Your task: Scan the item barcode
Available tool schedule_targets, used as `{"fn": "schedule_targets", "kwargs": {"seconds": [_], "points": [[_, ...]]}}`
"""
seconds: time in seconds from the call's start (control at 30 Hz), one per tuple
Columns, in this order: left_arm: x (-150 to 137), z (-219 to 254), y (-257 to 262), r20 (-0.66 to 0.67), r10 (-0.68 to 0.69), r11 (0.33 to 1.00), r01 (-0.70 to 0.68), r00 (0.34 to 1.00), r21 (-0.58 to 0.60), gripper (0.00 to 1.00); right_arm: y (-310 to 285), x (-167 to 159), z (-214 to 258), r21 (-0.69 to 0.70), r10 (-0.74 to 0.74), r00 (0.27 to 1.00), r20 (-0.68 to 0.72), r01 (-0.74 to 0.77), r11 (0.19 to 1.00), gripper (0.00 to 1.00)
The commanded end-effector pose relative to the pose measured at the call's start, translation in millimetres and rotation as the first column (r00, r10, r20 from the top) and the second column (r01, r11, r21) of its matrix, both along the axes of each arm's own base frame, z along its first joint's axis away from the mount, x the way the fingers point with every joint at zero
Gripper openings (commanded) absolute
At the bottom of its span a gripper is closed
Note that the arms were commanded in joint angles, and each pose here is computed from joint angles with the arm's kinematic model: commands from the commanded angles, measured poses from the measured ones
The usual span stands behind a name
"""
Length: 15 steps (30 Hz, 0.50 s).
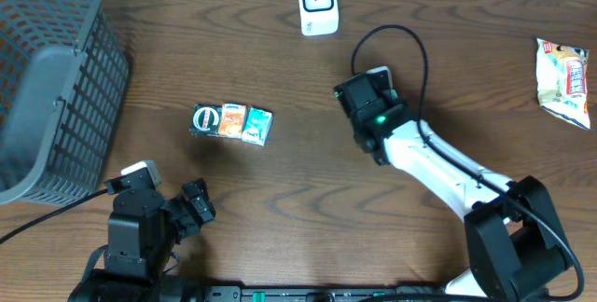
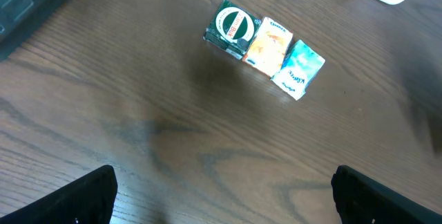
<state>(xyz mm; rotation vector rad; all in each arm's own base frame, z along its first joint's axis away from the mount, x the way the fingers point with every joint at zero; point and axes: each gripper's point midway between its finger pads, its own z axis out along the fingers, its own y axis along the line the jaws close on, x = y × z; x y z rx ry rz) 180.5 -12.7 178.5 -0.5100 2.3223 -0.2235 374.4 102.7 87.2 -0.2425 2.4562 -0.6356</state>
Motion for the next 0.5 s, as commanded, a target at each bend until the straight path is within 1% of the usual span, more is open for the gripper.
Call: {"fn": "schedule_targets", "kwargs": {"seconds": [0.0,0.13,0.27,0.33,0.37,0.43,0.47], "points": [[-0.1,1.6,0.9,0.007,0.003,1.000,-0.003,1.000,0.002,0.98,-3.8,1.9,28.3,-0.156,-0.004,0.994,0.107,0.021,0.987,0.01],[-0.1,1.6,0.8,0.007,0.002,1.000,-0.002,1.000,0.002,0.98,1.7,-4.4,16.8,-0.188,0.025,0.998,0.057,-0.013,0.982,0.01],[-0.1,1.6,0.9,0.007,0.003,1.000,-0.003,1.000,0.002,0.98,1.9,-6.9,-9.4,-0.224,0.030,1.000,-0.010,-0.031,0.974,0.01],[-0.1,1.6,0.9,0.007,0.003,1.000,-0.003,1.000,0.002,0.98,6.1,-11.5,-24.0,-0.221,0.045,0.997,-0.061,-0.057,0.974,0.02],[-0.1,1.6,0.9,0.007,0.003,1.000,-0.003,1.000,0.002,0.98,11.5,-14.9,-31.5,-0.202,0.060,0.994,-0.091,-0.078,0.976,0.05],[-0.1,1.6,0.9,0.007,0.003,1.000,-0.003,1.000,0.002,0.97,28.1,-24.3,-43.0,-0.137,0.108,0.983,-0.148,-0.129,0.982,0.18],[-0.1,1.6,0.8,0.007,0.002,1.000,-0.002,1.000,0.002,0.98,38.0,-29.0,-46.3,-0.102,0.136,0.976,-0.168,-0.154,0.983,0.29]]}}
